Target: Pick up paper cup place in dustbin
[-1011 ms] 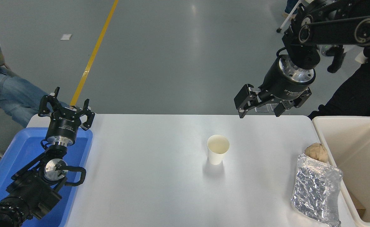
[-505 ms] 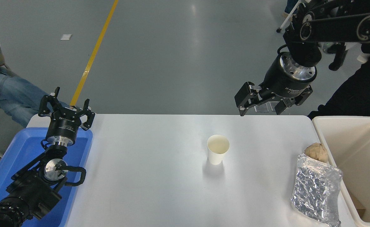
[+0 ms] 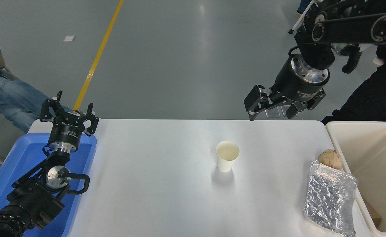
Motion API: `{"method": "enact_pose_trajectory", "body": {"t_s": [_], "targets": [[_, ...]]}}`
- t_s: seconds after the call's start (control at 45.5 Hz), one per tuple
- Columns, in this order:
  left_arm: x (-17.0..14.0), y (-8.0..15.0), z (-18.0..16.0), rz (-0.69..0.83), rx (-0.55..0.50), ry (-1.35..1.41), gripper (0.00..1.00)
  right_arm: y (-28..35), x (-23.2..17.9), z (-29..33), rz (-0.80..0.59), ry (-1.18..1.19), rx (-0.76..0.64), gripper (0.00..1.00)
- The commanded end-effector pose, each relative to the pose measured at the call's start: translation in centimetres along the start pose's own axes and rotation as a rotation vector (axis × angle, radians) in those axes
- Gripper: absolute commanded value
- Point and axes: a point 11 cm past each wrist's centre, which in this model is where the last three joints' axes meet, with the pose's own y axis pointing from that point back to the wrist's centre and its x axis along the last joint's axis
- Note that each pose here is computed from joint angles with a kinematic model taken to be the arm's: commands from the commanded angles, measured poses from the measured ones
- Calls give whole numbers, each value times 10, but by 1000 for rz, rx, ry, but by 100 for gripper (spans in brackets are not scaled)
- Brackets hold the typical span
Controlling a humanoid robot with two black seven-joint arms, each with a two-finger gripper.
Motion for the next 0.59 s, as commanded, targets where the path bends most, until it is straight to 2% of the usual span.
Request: {"method": "enact_pose_trajectory", "body": {"t_s": [0.0, 0.571], "targets": [[0, 0, 0, 0, 0, 0, 99, 1, 1, 2, 3, -4, -5, 100], [0, 0, 1, 0, -1, -1, 99, 2, 1, 24, 7, -73, 8, 100]]}}
